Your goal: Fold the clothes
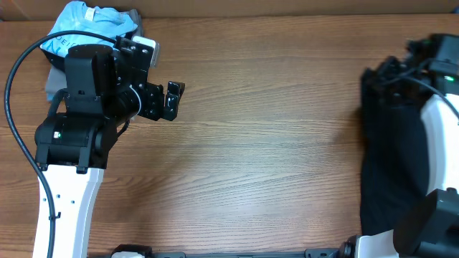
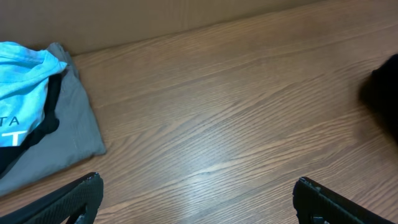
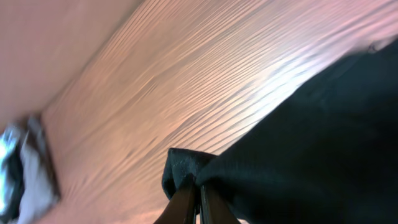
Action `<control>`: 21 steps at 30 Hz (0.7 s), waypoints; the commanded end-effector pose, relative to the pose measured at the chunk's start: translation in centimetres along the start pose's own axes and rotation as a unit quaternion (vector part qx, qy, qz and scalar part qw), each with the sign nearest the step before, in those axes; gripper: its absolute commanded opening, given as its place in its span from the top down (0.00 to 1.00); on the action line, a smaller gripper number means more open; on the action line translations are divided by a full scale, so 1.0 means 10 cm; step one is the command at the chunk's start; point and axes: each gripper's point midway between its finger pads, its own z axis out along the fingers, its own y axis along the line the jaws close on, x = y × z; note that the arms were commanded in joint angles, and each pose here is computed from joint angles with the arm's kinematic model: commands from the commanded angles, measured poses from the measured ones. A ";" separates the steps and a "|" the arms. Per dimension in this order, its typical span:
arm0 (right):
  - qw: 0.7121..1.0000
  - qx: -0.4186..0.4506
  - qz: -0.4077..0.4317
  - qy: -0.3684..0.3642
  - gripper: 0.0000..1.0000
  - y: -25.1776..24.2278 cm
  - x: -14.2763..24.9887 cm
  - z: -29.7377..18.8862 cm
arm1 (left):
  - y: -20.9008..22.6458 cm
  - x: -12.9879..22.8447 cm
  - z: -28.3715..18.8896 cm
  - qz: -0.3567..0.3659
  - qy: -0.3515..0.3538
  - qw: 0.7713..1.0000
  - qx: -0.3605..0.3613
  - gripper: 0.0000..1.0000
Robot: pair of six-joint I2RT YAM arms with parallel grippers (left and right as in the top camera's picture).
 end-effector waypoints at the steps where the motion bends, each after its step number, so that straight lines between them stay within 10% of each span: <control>1: 0.996 -0.056 -0.057 0.035 0.96 0.55 0.28 0.08 | 0.05 -0.12 -0.11 0.009 -0.019 1.000 -0.019 0.00; 7: 0.970 -0.121 -0.186 0.103 0.94 1.66 1.30 0.28 | 0.24 -0.32 -0.30 0.014 -0.045 0.995 -0.084 0.00; 12: 0.945 -0.132 -0.271 0.126 0.65 2.12 2.01 0.26 | 0.27 -0.52 -0.52 0.018 -0.073 0.991 -0.107 0.00; 21: 0.984 -0.032 -0.174 0.026 0.48 1.71 1.28 -0.16 | -0.04 -0.60 -0.42 0.028 -0.075 0.997 -0.022 0.00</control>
